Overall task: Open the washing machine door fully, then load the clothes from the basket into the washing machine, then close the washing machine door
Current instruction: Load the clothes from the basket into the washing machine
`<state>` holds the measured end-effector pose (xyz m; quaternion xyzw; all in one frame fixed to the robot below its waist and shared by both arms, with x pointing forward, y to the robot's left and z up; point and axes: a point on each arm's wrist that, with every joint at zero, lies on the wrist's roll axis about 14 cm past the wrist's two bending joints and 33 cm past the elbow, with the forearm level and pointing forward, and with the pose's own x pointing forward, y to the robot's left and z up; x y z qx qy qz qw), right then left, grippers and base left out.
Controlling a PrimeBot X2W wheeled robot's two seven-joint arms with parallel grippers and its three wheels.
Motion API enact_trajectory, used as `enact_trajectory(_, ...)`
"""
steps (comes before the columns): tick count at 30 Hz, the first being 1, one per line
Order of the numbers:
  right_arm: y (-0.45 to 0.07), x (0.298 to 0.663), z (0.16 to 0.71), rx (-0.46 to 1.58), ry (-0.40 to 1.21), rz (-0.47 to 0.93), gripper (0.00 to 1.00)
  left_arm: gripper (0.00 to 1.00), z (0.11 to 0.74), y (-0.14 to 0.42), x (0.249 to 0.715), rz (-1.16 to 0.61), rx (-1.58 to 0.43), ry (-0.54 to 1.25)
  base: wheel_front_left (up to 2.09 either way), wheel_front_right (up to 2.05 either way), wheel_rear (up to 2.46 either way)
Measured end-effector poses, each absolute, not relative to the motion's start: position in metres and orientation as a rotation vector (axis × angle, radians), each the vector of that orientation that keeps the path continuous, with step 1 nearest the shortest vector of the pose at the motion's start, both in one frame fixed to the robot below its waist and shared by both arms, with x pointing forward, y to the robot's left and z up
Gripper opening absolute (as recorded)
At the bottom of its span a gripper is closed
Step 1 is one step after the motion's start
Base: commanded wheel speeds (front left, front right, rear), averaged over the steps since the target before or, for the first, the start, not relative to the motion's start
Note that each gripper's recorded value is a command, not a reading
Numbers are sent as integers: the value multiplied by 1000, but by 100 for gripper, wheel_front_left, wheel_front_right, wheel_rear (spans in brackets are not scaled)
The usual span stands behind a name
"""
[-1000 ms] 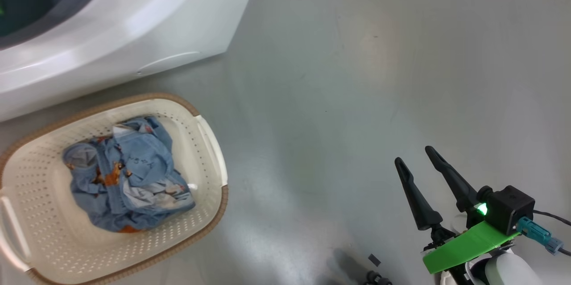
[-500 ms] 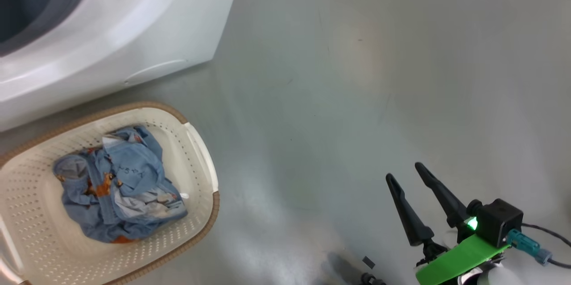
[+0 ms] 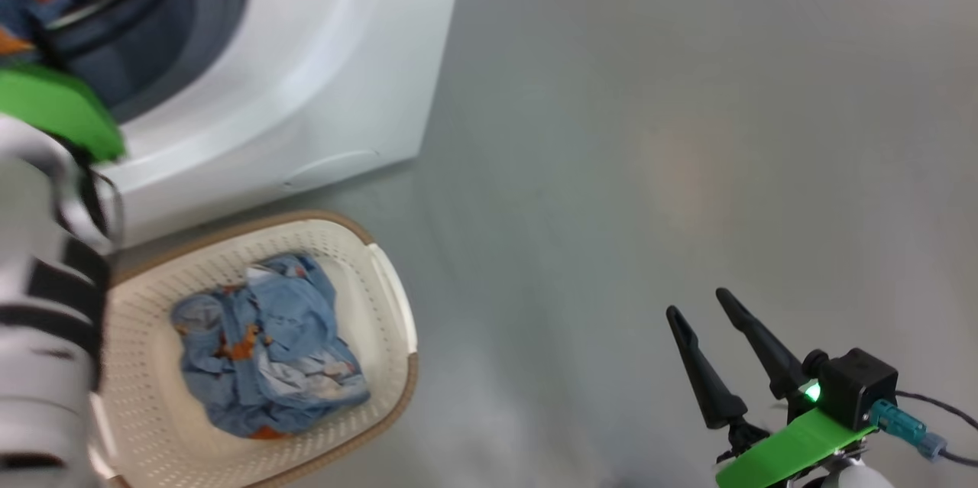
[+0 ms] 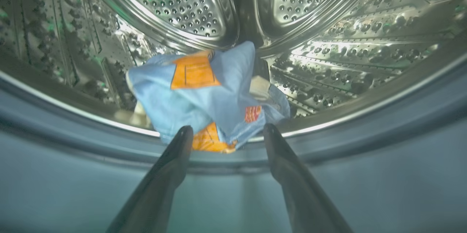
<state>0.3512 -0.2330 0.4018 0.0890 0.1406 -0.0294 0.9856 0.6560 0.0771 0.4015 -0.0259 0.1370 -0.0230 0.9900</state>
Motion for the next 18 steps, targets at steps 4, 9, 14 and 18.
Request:
enact_trajectory(4,-221,352,409,196,255,-26,100,100,406,69,627,-79,-95,274,0,0,0)
enact_trajectory(9,-205,356,418,207,223,29,100,100,438,70,603,-96,-154,181,0,0,0)
enact_trajectory(14,-195,363,431,209,177,69,100,100,455,74,569,-107,-198,127,0,0,0)
enact_trajectory(18,-188,362,434,192,167,101,100,100,461,81,539,-105,-220,104,0,0,0)
